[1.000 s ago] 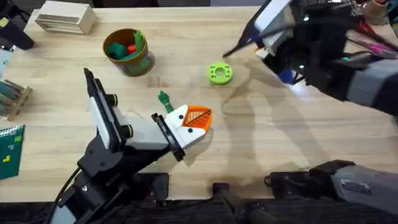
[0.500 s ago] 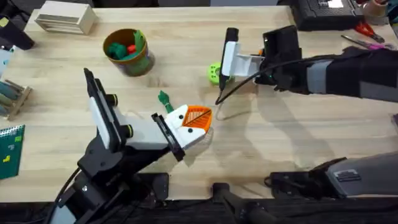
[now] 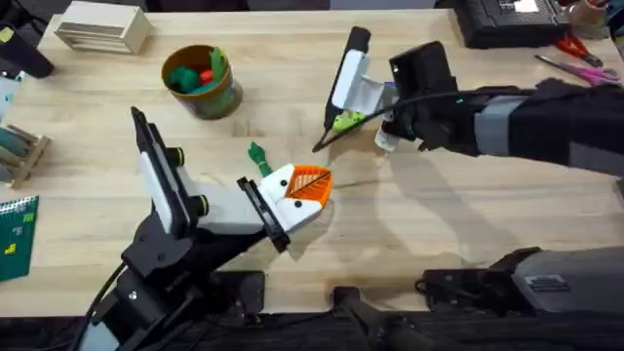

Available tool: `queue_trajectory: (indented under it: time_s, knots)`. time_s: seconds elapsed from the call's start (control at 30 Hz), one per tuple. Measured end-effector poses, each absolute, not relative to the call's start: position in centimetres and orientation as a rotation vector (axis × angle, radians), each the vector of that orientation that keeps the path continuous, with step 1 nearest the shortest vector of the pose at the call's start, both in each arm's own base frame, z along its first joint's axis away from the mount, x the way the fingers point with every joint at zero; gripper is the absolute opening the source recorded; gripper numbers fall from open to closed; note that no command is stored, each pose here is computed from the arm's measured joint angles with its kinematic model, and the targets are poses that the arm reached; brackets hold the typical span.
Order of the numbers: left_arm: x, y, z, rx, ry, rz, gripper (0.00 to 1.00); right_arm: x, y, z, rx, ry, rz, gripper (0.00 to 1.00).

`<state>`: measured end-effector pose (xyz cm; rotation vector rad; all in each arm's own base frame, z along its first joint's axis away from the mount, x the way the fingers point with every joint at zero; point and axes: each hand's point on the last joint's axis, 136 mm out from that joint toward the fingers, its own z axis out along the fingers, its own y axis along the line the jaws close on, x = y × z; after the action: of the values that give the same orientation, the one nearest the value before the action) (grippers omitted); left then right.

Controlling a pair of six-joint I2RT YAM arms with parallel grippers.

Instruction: Pick up the gripper from the table and insert it into the empty holder that is missing its gripper. Then pick up a screw, insert it into the mounting hole, and use the screwdriver to tighten it. Finally, clean up the table by picking up the vegetable and placing it into the bucket.

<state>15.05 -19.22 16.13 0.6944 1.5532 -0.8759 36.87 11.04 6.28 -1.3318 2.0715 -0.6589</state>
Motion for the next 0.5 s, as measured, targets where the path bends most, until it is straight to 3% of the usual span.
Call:
queue_trajectory:
  time_s: [0.13, 0.17, 0.2, 0.33, 0.37, 0.5]
  knots:
    - [15.2, -19.1, 16.1, 0.685, 1.556, -0.866, 0.004, 35.6, 10.9, 7.3, -1.187, 2.152, -0.574, 0.987]
    - [15.3, -19.1, 16.1, 0.684, 1.556, -0.861, 0.050, 35.5, 10.9, 7.9, -1.146, 2.156, -0.558, 0.987]
    - [15.4, -19.0, 16.1, 0.681, 1.557, -0.856, 0.172, 35.5, 10.9, 8.7, -1.102, 2.154, -0.543, 0.987]
    - [15.5, -18.9, 16.1, 0.673, 1.559, -0.847, 0.818, 35.4, 10.9, 11.5, -0.948, 2.135, -0.484, 0.986]
    - [15.5, -18.9, 16.1, 0.671, 1.560, -0.849, 0.935, 35.4, 10.9, 12.1, -0.911, 2.129, -0.469, 0.987]
    - [15.8, -18.7, 16.0, 0.663, 1.562, -0.826, 0.985, 35.3, 10.8, 14.2, -0.776, 2.112, -0.410, 0.985]
